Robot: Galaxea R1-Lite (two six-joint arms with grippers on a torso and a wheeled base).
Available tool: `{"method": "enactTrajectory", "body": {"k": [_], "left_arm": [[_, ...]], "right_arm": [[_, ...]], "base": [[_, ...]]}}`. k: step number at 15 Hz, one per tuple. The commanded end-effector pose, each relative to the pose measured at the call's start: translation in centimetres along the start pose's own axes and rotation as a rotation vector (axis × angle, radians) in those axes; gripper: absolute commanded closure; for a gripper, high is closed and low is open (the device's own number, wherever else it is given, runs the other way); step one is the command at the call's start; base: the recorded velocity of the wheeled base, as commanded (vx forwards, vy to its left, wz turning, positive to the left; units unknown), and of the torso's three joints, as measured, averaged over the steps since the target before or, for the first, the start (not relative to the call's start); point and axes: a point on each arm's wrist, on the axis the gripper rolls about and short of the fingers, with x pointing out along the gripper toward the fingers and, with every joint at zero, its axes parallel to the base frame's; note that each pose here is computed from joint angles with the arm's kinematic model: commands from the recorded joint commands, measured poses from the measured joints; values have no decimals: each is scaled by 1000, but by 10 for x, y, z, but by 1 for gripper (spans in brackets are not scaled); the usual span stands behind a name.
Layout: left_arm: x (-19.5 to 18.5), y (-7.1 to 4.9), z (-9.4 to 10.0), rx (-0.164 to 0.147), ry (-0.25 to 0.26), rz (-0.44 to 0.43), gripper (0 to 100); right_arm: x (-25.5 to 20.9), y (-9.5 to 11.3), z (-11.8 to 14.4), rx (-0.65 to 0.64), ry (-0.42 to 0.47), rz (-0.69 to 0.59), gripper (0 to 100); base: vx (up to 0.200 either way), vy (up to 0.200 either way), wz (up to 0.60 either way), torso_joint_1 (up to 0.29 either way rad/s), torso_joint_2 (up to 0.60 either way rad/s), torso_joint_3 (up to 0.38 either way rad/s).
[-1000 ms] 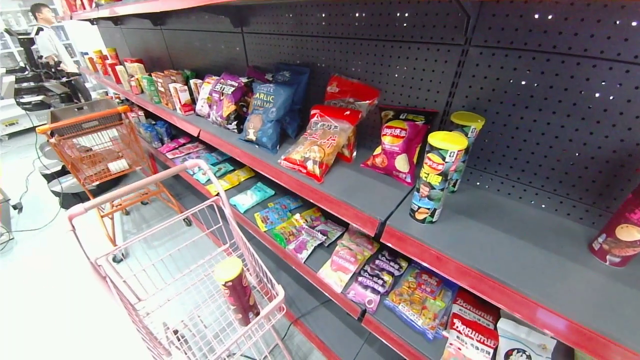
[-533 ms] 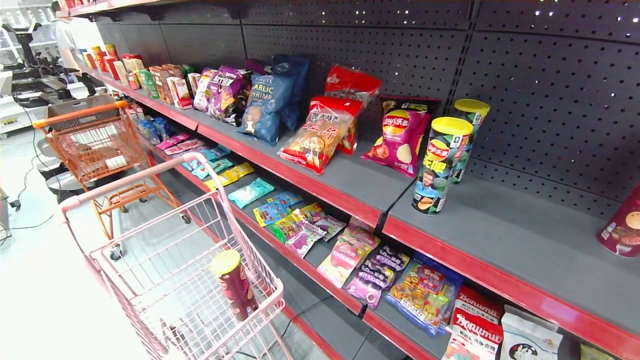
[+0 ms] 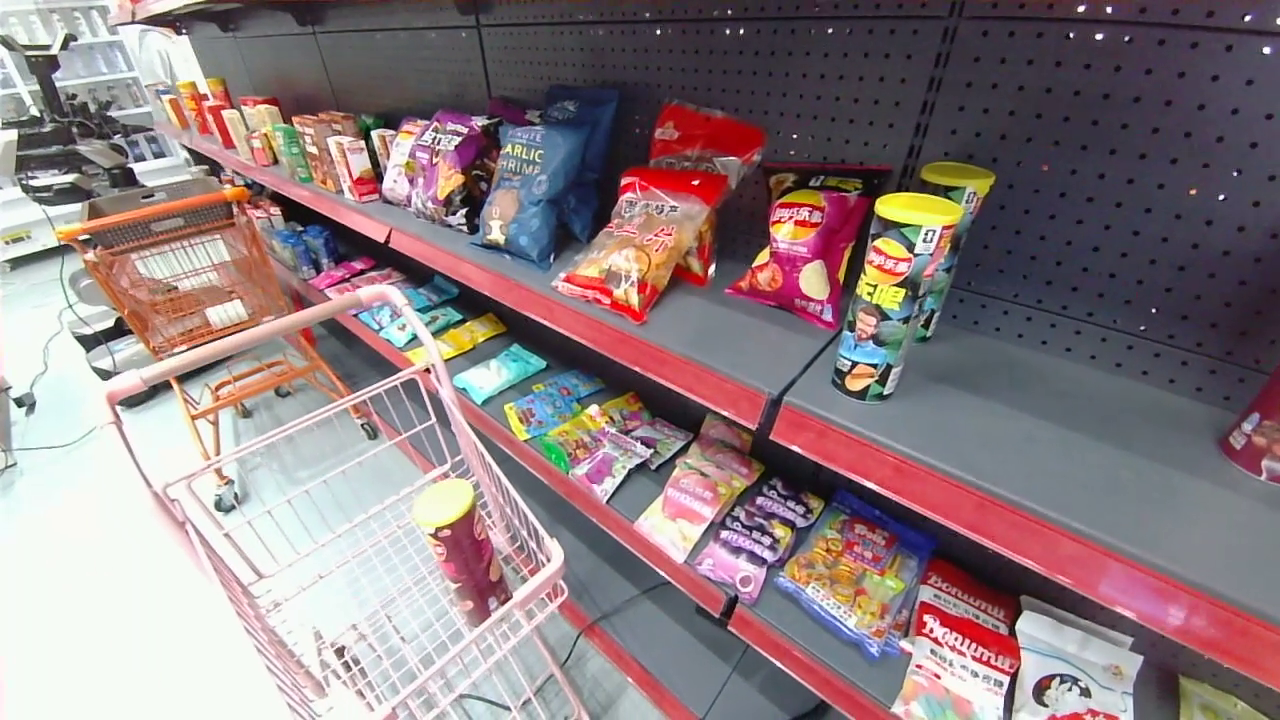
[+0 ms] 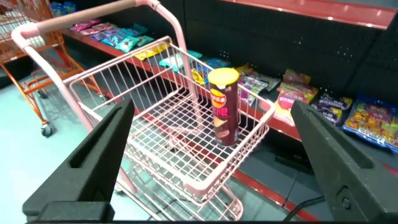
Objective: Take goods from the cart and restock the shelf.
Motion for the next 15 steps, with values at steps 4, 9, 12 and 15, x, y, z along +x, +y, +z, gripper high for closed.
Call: {"method": "enactTrajectory", "body": {"k": [4, 9, 12, 15], "left_arm": [[0, 0, 0, 0, 0, 1, 0], [0, 0, 0, 0, 0, 1, 0], [0, 0, 0, 0, 0, 1, 0], [0, 0, 0, 1, 1, -1, 0]], "right_arm": [[0, 0, 0, -2, 1, 1, 0], [0, 0, 0, -2, 1, 1, 0], [0, 0, 0, -2, 1, 5, 0], [0, 0, 0, -2, 1, 5, 0]], "base": [[0, 0, 0, -155, 393, 231], [0, 0, 0, -198, 510, 315], [0, 0, 0, -116, 321, 203], [0, 0, 0, -15, 47, 31]]}}
